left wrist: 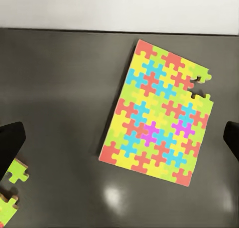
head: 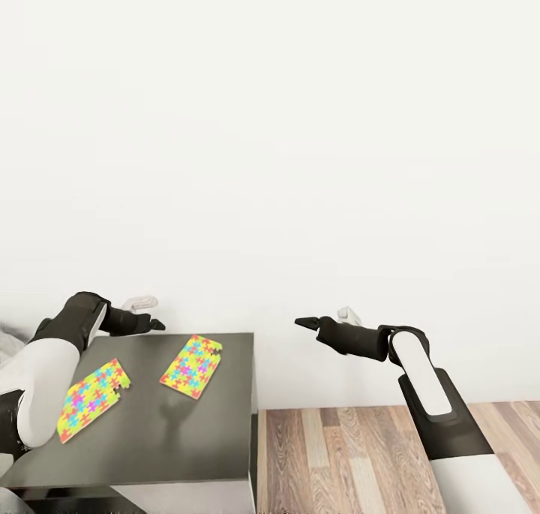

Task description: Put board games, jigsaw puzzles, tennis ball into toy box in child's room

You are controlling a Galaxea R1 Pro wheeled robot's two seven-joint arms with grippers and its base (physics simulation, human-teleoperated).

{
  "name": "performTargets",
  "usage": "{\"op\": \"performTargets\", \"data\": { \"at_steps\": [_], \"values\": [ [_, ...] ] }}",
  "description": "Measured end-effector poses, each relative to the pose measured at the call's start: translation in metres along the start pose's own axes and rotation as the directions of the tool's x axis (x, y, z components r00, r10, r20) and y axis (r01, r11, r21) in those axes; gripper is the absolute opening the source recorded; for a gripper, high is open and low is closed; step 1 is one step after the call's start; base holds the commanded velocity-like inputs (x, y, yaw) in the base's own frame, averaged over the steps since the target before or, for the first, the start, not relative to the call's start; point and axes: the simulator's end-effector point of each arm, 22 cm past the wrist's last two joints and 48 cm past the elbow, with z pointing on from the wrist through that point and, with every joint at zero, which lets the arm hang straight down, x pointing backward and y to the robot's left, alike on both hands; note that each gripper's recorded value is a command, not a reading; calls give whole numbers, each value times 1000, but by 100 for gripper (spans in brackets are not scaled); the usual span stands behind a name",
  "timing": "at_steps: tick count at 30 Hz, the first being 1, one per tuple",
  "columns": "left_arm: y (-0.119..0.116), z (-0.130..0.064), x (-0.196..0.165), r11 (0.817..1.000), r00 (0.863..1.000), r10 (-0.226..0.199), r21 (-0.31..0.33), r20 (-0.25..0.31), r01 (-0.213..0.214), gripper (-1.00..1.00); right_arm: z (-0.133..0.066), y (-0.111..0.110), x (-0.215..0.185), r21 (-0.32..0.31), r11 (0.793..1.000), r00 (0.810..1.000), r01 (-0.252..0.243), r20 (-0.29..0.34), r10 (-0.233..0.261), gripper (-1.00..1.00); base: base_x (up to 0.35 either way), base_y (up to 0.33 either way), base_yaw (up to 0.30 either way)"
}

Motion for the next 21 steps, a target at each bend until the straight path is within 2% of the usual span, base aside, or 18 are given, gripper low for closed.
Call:
{"op": "performTargets", "data": {
  "at_steps": [21],
  "values": [
    [-5,20,-1,999,999,39,22,26,-40,100,10,-18,10,18,999,999,-26,-26,27,100,0,0,67]
  ]
}}
